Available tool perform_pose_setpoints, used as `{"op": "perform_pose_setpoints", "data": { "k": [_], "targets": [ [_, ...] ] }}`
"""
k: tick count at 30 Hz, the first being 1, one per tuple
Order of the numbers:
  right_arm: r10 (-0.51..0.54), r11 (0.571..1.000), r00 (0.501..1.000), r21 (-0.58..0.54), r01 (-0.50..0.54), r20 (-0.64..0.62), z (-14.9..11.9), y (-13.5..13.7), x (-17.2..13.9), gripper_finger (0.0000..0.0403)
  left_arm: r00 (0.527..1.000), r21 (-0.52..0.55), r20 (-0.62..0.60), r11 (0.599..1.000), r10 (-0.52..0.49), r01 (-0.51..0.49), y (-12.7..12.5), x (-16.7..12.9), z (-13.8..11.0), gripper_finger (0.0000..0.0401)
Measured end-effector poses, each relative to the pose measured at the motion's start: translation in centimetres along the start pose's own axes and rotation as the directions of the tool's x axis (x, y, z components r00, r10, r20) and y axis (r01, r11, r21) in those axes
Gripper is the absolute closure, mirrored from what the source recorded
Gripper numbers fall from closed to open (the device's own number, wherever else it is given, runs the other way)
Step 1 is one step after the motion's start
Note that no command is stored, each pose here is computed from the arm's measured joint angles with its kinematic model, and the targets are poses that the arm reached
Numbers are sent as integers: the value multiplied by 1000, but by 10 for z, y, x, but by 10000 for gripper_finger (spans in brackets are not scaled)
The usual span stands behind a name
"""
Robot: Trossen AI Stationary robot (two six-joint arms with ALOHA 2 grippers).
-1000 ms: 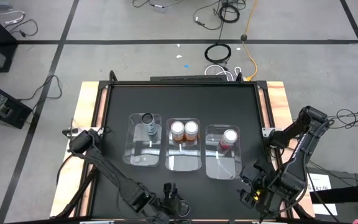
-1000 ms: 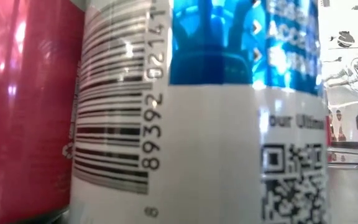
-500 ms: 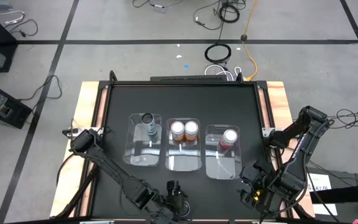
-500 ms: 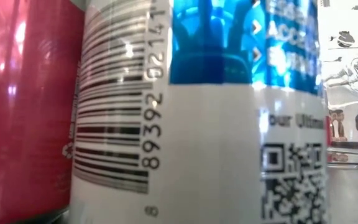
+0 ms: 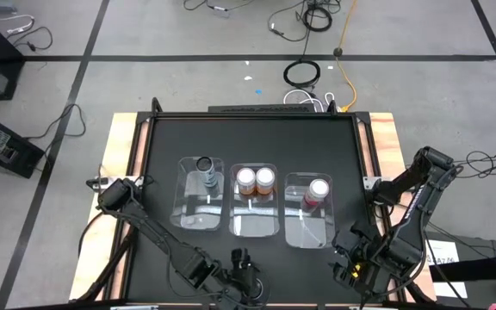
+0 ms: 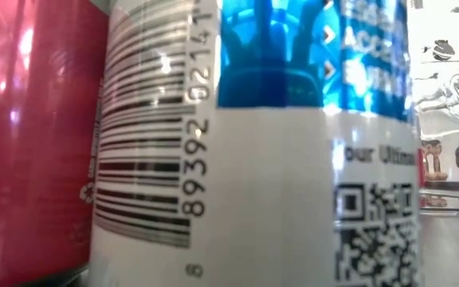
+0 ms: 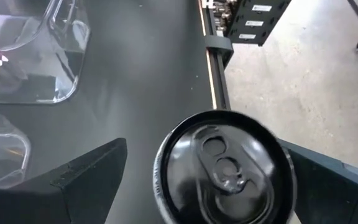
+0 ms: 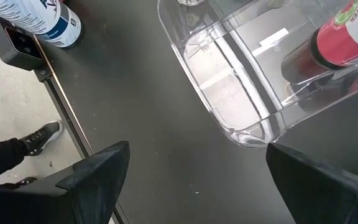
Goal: Sort soda cans
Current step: Put the white-blue soda can into the left transparent bin
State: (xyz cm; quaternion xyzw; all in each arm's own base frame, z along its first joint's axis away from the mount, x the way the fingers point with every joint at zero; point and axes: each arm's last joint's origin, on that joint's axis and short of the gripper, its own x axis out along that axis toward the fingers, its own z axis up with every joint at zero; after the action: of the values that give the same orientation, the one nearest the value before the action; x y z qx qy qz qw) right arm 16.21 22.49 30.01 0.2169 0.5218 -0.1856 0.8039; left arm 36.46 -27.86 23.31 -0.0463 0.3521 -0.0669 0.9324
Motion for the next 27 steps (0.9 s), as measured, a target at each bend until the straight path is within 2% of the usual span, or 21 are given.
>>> {"op": "perform_pose_setpoints", "data": {
  "k": [10, 13, 21, 23, 27],
  "targets": [
    [0, 1000, 1000, -10, 0, 0, 0, 0, 0, 32, 999, 13, -37, 1000, 10, -10, 2, 0, -3, 11],
    [0, 1000, 1000, -10, 0, 0, 0, 0, 0, 32, 999, 12, -37, 1000, 8, -8, 2, 0, -3, 31],
    [0, 1000, 1000, -10, 0, 0, 0, 0, 0, 32, 999, 12, -36, 1000, 7, -6, 1, 0, -3, 117],
    [0, 1000, 1000, -11, 0, 0, 0, 0, 0, 32, 999, 12, -34, 1000, 7, -6, 2, 0, -3, 129],
    [0, 1000, 1000, -15, 0, 0, 0, 0, 0, 32, 999, 12, -33, 1000, 6, -6, 2, 0, -3, 128]
  ]
}}
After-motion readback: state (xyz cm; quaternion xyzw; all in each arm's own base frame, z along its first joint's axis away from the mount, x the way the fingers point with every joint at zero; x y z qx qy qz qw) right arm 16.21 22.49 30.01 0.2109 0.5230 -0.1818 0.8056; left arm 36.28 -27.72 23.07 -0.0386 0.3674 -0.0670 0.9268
